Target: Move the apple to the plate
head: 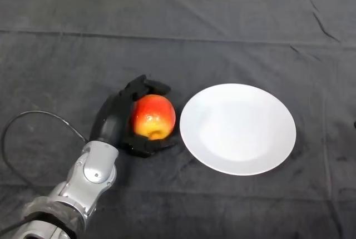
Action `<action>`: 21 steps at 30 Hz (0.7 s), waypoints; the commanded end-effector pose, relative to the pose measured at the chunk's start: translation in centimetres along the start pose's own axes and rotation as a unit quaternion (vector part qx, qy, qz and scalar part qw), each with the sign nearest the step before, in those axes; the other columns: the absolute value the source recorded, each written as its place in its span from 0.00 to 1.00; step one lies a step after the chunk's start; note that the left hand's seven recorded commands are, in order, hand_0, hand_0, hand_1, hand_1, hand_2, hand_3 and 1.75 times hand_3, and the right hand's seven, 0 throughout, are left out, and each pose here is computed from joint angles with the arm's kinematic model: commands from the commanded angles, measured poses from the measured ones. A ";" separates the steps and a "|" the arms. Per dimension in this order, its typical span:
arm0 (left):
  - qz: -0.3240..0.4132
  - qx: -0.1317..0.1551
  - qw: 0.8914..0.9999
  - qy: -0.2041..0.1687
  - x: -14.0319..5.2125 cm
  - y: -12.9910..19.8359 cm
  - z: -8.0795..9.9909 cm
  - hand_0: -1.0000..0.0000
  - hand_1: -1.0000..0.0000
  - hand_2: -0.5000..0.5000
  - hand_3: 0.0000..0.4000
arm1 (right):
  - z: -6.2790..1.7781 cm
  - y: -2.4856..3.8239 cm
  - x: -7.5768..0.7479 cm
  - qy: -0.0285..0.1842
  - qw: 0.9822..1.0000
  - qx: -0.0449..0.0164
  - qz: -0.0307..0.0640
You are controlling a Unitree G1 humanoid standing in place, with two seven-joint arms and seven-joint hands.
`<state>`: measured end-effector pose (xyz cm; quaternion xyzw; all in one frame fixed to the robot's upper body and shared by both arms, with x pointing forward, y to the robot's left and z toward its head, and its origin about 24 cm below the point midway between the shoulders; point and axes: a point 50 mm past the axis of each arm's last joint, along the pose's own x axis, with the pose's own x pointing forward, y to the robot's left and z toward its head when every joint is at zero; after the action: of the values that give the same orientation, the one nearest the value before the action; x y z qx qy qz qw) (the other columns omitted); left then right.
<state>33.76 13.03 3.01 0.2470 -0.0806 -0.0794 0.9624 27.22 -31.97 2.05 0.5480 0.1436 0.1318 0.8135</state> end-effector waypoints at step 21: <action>0.019 0.012 0.996 -0.088 3.3 0.9 4.9 0.00 0.00 0.50 1.00 | 0.66 -0.04 -0.70 -0.012 1.000 -0.005 -0.005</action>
<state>35.40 12.16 5.85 0.2423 -0.1263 -0.0679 0.9595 27.22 -31.97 2.05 0.5480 0.1436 0.1318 0.8135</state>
